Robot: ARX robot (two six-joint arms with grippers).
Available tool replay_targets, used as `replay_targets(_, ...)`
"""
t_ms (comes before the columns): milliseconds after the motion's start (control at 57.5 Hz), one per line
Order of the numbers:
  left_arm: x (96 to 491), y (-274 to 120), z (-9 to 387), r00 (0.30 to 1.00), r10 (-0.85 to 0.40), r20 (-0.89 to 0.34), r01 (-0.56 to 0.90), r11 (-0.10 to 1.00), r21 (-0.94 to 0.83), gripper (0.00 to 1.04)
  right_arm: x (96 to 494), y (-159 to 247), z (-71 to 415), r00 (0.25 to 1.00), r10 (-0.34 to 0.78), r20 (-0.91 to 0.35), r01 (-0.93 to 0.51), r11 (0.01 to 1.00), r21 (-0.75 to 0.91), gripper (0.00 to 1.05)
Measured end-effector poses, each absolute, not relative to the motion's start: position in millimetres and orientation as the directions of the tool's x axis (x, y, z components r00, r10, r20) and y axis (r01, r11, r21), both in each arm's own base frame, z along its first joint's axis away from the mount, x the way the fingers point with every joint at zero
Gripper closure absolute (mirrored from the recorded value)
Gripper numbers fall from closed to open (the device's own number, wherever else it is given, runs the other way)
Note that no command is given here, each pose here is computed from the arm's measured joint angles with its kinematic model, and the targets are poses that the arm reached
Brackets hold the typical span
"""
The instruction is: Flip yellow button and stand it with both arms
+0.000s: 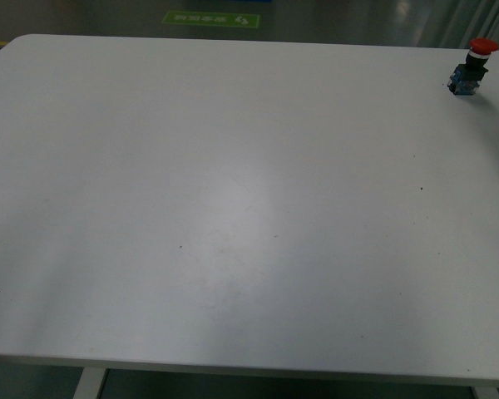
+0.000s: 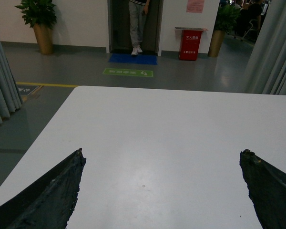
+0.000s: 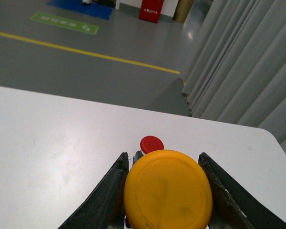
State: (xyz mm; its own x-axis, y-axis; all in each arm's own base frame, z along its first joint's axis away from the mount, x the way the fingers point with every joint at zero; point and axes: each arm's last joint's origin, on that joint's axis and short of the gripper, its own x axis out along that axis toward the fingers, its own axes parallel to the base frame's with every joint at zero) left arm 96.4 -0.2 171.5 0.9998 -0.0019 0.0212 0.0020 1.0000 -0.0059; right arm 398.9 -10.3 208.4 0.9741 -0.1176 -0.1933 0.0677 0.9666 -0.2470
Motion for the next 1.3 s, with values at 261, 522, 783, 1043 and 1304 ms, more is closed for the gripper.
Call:
replay_targets(261,96.4,-0.2,171.5,1.000,-0.002,0.021,0.002,1.000,-0.006,0.07,420.4,-30.8,189.7,0.934,-0.163,-0.319,0.066,0.953,-0.296,0.68)
replay_targets(522,96.4,-0.2,171.5,1.000,-0.002,0.021,0.002,1.000,-0.006,0.07,420.5,-45.6,174.3,0.882,-0.147,-0.448,0.035,0.968,-0.250,0.68)
replay_targets(783,96.4,-0.2,171.5,1.000,-0.002,0.021,0.002,1.000,-0.006,0.07,421.9,-44.2,150.4,0.852,-0.131,-0.507,0.022,0.976,-0.216,0.68)
replay_targets(1043,96.4,-0.2,171.5,1.000,-0.002,0.021,0.002,1.000,-0.006,0.07,430.1,-40.9,123.9,0.813,-0.133,-0.567,0.036,0.983,-0.178,0.68)
replay_targets(1304,96.4,-0.2,171.5,1.000,-0.002,0.021,0.002,1.000,-0.006,0.07,443.4,-41.3,125.4,0.823,-0.126,-0.554,0.069,0.990,-0.123,0.68)
